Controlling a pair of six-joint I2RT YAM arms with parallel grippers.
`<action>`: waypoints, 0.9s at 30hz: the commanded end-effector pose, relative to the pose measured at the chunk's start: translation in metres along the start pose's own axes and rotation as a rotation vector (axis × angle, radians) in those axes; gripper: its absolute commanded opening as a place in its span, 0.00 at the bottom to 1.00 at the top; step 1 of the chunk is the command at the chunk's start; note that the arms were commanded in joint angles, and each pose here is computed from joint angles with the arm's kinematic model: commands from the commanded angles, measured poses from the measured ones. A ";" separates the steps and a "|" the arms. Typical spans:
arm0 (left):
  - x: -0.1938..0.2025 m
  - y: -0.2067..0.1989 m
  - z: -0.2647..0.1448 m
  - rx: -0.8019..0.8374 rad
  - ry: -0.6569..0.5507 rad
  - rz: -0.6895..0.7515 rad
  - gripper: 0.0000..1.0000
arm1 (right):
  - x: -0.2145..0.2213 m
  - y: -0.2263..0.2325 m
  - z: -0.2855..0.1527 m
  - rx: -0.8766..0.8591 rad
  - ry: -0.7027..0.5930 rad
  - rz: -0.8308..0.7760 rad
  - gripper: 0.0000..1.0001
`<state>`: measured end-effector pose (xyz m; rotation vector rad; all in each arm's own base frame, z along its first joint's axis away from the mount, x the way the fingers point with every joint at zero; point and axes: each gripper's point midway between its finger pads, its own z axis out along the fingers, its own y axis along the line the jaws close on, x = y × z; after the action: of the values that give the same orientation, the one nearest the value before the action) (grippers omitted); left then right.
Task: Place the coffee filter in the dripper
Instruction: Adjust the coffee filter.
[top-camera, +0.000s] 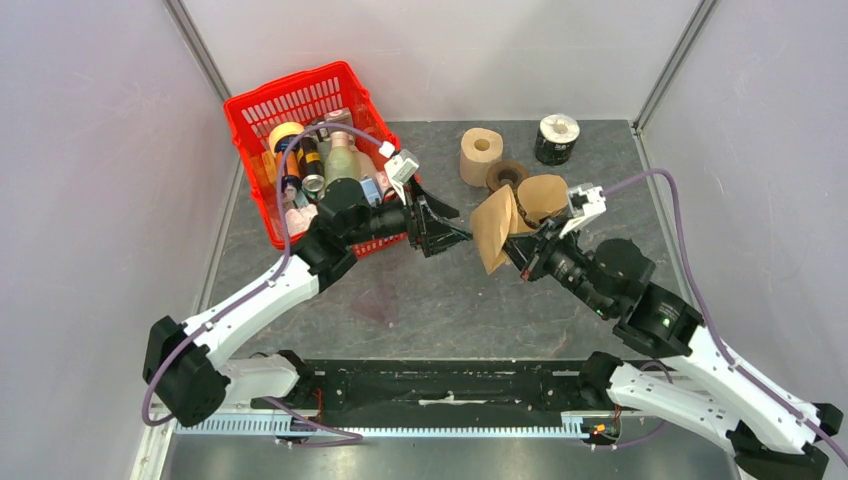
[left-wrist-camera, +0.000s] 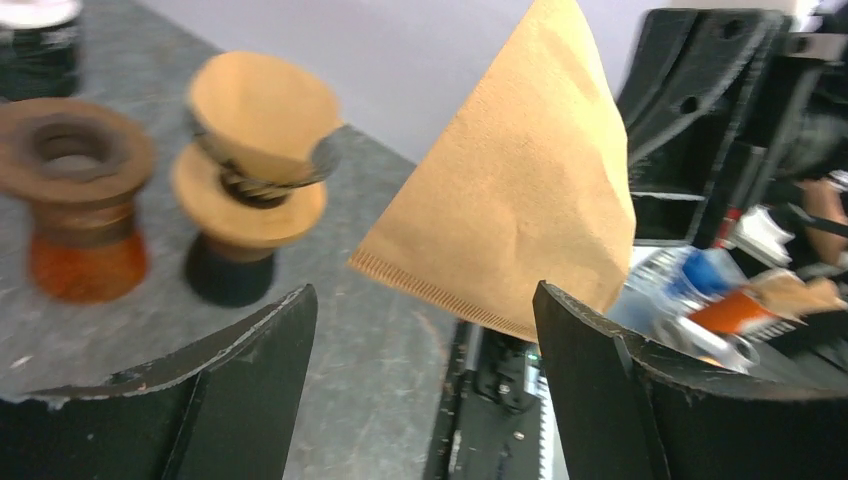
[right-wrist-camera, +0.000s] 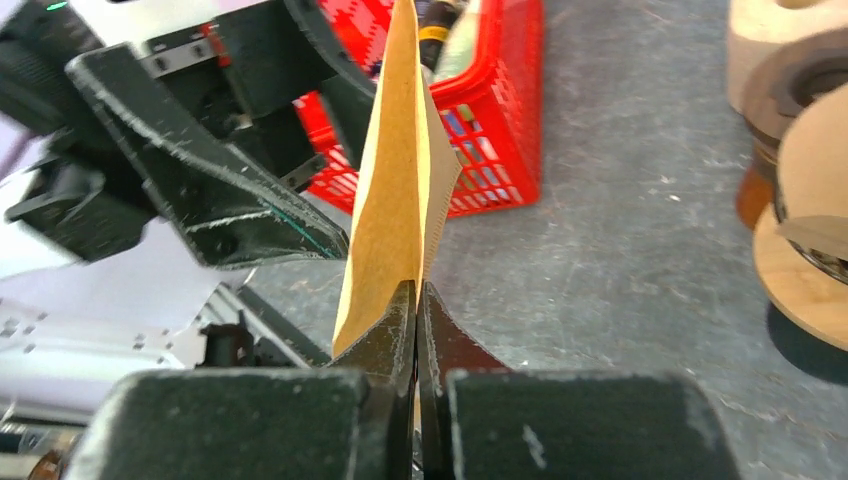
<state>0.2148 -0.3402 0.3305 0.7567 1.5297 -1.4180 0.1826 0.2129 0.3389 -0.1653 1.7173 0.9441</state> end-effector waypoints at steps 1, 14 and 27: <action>-0.009 0.036 -0.015 -0.260 -0.005 0.100 0.87 | 0.013 -0.035 0.014 0.251 0.102 -0.005 0.00; -0.010 0.040 -0.008 -0.523 -0.055 0.169 0.88 | 0.031 -0.052 0.049 0.425 0.231 -0.042 0.00; 0.015 0.048 0.016 -0.582 0.015 0.211 0.89 | 0.036 -0.050 0.057 0.409 0.237 -0.036 0.00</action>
<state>0.2490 -0.3481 0.2825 0.5307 1.7578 -0.8047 0.2333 0.2219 0.2585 -0.0668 2.1336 0.4996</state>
